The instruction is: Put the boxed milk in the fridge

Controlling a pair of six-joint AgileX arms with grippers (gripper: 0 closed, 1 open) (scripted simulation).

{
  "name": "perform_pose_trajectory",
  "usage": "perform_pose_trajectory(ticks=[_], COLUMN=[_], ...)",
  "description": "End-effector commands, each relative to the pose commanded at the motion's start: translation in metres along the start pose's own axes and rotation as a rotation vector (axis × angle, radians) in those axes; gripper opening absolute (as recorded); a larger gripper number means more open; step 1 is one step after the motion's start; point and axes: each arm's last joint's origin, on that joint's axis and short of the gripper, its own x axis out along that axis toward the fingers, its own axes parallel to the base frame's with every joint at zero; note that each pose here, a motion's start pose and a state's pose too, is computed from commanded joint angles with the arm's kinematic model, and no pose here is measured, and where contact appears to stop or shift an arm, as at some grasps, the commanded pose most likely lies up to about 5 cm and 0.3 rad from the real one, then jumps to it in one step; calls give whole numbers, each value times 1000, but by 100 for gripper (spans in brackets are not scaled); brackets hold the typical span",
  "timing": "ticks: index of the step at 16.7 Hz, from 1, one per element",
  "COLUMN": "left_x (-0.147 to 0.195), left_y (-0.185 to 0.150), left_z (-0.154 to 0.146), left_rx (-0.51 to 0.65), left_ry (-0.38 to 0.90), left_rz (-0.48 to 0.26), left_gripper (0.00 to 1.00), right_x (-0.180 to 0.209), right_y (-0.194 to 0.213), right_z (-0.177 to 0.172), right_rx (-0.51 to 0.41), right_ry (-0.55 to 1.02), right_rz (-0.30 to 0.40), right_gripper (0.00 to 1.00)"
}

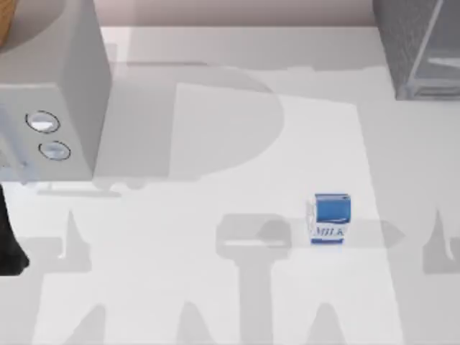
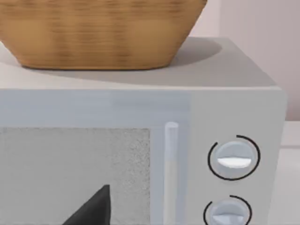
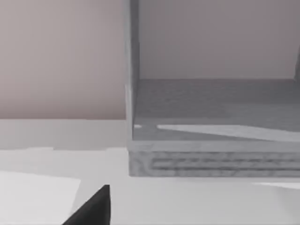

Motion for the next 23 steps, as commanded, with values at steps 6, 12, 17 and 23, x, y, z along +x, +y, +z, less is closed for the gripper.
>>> perform_pose_trajectory(ticks=[6, 12, 17, 23], left_x=[0, 0, 0, 0], left_y=[0, 0, 0, 0], left_z=[0, 0, 0, 0], left_rx=[0, 0, 0, 0], left_ry=[0, 0, 0, 0], left_rz=[0, 0, 0, 0], left_gripper=[100, 100, 100, 100], right_x=[5, 29, 53, 68], right_y=[4, 28, 68, 131], right_z=[1, 0, -11, -46], right_rx=[24, 78, 83, 48], right_ry=[26, 129, 206, 223], right_rz=[6, 13, 13, 10], right_gripper=[100, 100, 100, 100])
